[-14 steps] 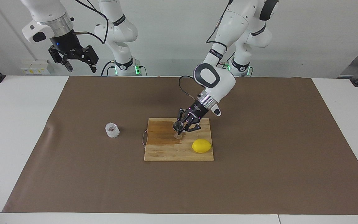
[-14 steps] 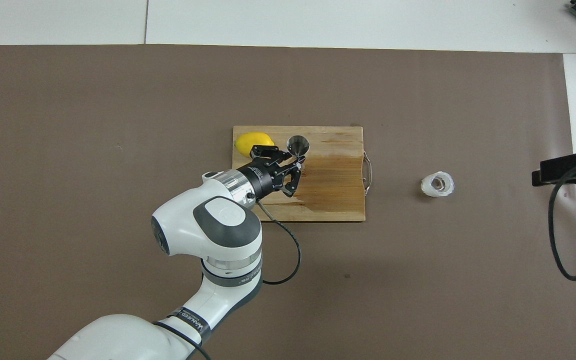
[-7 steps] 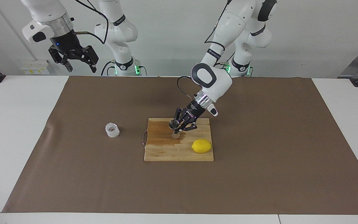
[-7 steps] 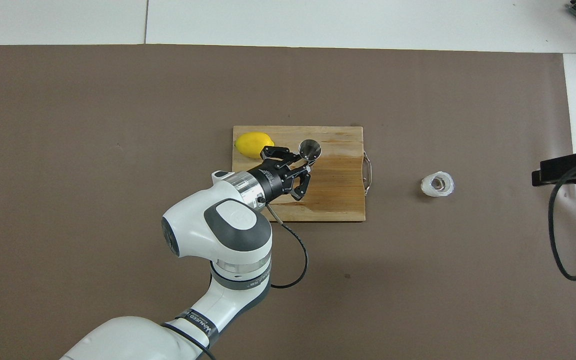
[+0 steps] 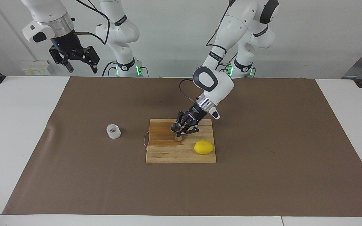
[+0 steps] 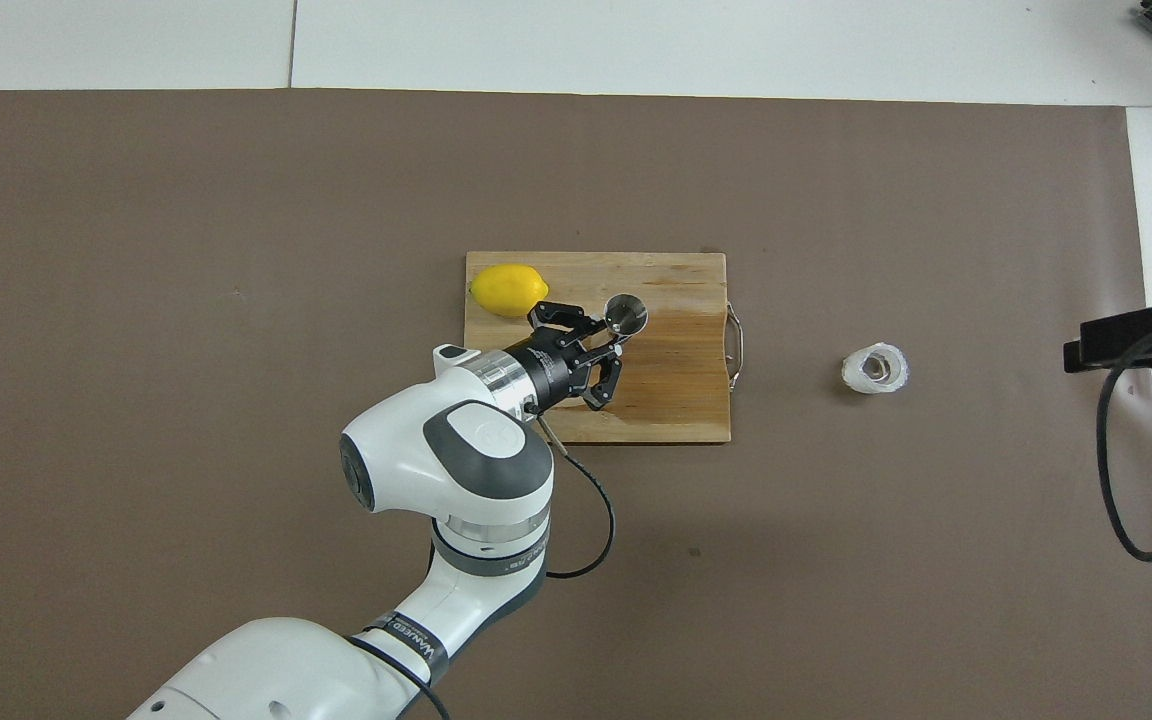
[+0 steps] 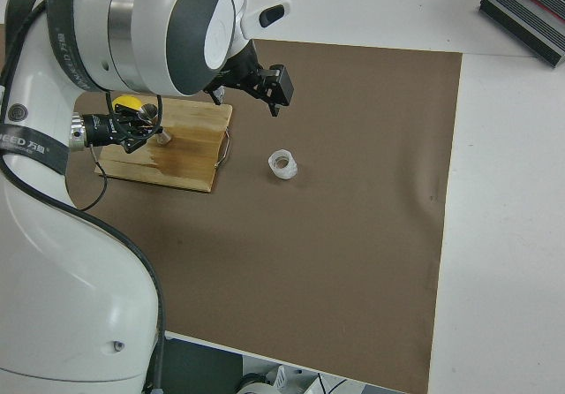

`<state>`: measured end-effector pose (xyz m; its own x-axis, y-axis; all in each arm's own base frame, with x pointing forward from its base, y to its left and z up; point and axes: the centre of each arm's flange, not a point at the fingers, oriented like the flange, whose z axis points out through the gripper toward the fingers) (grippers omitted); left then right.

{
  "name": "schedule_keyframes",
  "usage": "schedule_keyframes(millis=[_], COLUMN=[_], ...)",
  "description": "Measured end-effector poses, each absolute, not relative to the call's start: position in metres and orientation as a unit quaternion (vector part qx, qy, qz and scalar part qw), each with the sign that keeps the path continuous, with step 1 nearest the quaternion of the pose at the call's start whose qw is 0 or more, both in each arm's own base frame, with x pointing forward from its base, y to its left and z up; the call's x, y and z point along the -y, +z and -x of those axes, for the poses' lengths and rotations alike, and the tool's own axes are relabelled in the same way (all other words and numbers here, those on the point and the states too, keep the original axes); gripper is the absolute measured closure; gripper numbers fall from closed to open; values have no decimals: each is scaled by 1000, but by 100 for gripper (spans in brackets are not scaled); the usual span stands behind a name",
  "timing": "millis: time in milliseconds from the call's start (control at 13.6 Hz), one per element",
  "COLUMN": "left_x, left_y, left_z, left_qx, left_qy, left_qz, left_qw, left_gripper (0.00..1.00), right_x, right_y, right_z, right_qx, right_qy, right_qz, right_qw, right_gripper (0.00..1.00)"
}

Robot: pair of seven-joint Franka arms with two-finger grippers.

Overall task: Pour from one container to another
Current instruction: 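Lower the metal cup onto the board beside the lemon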

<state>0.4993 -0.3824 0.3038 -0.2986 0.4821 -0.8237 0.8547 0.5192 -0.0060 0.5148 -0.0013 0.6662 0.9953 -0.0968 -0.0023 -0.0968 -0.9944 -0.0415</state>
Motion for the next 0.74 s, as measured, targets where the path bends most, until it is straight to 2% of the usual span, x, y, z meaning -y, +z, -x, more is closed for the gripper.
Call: schedule_keyframes(millis=[736], left_x=[386], left_y=[298], left_z=[-500], left_qx=[-745], left_qy=[-239], left_qz=[-465], left_qw=[414], left_gripper=[77], right_x=[1], right_y=[666], right_z=[-515], right_qx=[-48], right_qy=[0], right_qz=[999], right_qw=[21], right_gripper=[0])
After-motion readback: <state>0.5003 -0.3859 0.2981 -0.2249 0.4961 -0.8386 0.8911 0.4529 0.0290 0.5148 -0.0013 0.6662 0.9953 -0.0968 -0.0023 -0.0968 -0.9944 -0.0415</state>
